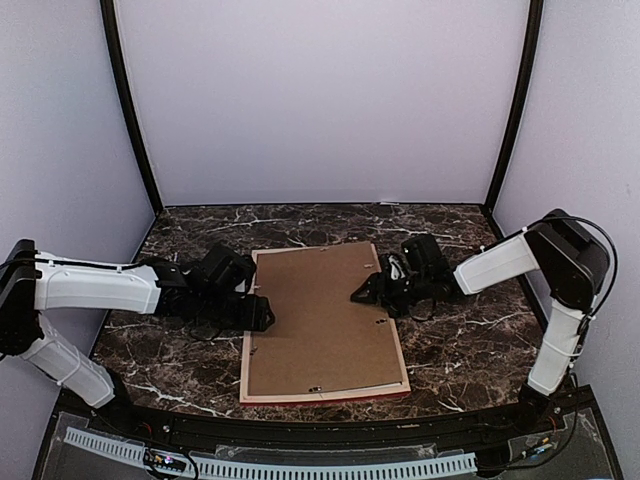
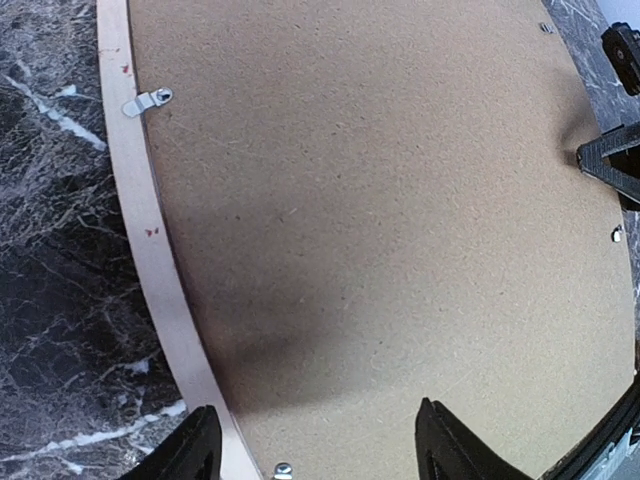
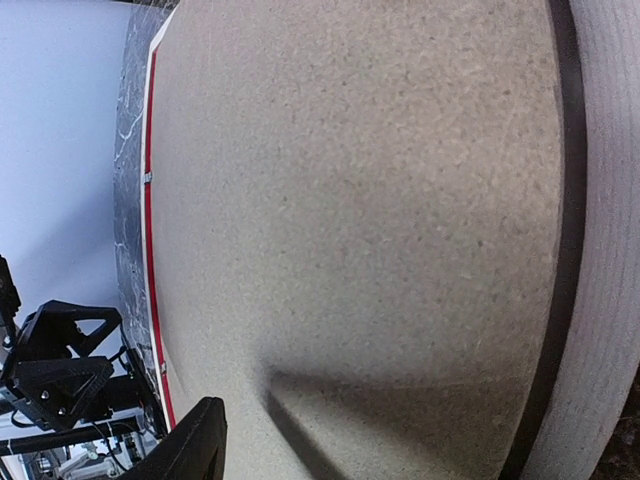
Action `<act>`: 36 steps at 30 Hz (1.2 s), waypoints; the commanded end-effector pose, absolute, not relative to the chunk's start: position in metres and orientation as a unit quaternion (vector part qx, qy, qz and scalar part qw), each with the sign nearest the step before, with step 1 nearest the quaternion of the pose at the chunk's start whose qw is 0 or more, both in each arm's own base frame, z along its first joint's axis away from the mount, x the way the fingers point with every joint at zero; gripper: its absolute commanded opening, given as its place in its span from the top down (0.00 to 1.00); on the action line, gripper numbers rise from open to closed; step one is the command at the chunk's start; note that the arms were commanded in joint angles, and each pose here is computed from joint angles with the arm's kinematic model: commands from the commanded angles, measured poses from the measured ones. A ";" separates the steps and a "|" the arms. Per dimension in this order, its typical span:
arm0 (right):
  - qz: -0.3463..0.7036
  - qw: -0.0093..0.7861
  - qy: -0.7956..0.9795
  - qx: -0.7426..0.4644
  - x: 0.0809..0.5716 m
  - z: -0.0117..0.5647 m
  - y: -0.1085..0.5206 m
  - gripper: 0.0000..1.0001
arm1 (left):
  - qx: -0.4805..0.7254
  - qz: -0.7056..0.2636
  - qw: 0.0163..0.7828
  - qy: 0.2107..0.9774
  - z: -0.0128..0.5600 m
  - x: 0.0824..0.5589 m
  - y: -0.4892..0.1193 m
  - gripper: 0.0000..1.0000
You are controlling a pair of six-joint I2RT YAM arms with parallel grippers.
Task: Put the photo into the frame
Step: Place the backboard next to the photo.
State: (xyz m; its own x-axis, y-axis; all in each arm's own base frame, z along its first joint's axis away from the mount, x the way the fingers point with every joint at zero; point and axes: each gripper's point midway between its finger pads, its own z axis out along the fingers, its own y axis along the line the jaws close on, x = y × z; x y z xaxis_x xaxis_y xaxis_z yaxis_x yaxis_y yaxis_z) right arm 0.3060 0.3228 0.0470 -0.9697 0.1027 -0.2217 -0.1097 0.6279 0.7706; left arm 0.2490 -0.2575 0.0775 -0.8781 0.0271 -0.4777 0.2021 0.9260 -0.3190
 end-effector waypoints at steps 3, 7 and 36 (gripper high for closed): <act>0.418 0.133 0.899 -0.013 0.307 0.048 0.336 0.39 | 0.052 -0.160 0.254 0.953 0.082 0.250 -0.245 0.30; 0.404 0.137 0.904 -0.013 0.308 0.046 0.334 0.38 | 0.070 -0.194 0.259 0.944 0.088 0.253 -0.262 0.30; 0.382 0.135 0.914 -0.021 0.306 0.043 0.332 0.35 | 0.069 -0.240 0.195 0.949 0.032 0.244 -0.289 0.32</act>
State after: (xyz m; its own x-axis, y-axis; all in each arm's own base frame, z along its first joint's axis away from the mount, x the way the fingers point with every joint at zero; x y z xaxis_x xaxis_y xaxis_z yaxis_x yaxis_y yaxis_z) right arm 0.3060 0.3301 0.0457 -0.9652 0.0840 -0.2476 -0.1247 0.6845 0.7183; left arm 0.2557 -0.3044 0.0513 -0.8915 0.0396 -0.4512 0.2692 0.8474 -0.4575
